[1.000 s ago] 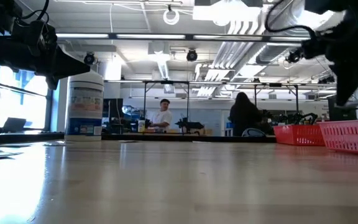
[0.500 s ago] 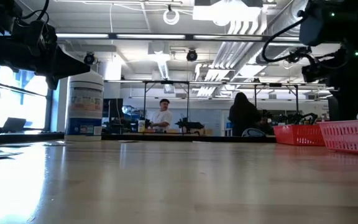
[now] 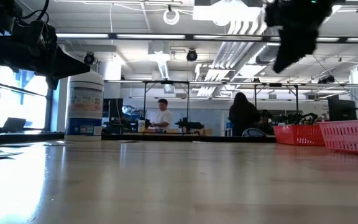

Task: Pick & Place First Aid Supplies
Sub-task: Put the ointment pack into the top basket

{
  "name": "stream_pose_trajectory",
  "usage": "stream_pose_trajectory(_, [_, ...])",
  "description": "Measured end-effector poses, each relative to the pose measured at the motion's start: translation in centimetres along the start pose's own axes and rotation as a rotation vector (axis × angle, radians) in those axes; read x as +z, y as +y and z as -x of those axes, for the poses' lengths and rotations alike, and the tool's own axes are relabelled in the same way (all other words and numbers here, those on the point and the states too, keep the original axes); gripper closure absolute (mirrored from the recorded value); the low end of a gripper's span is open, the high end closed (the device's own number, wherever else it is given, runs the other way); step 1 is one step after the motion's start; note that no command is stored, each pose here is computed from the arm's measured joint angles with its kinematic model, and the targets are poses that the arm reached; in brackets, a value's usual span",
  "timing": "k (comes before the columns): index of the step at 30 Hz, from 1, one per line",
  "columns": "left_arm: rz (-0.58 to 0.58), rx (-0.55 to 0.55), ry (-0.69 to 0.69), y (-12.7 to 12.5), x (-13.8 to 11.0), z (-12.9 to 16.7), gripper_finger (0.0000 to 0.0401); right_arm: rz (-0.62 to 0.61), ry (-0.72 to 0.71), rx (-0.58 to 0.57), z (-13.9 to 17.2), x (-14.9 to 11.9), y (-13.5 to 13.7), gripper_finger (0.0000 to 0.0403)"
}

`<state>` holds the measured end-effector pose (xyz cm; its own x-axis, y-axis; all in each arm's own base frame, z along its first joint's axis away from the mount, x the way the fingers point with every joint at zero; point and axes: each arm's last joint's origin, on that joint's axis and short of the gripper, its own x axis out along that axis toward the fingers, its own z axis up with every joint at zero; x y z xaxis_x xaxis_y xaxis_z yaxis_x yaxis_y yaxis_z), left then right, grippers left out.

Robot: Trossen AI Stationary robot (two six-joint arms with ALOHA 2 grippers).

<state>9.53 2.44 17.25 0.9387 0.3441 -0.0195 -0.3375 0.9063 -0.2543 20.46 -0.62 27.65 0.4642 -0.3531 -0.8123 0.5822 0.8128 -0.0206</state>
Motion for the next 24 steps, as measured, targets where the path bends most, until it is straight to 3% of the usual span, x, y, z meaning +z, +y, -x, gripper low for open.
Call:
stream_pose_trajectory(5, [0.0,0.0,0.0,0.0,0.0,0.0,0.04,0.058,-0.029,0.013,-2.3,3.8,0.5,0.0295])
stream_pose_trajectory(12, [0.0,0.0,0.0,0.0,0.0,0.0,0.04,0.068,-0.001,-0.005,-8.9,8.5,0.0,0.0295])
stream_pose_trajectory(19, [0.0,0.0,0.0,0.0,0.0,0.0,0.04,-0.019,0.05,-0.073,-16.5,12.3,-3.8,0.0295])
stream_pose_trajectory(24, [0.0,0.0,0.0,0.0,0.0,0.0,0.04,-0.112,0.078,-0.001,-21.1,14.7,-8.1,0.0295])
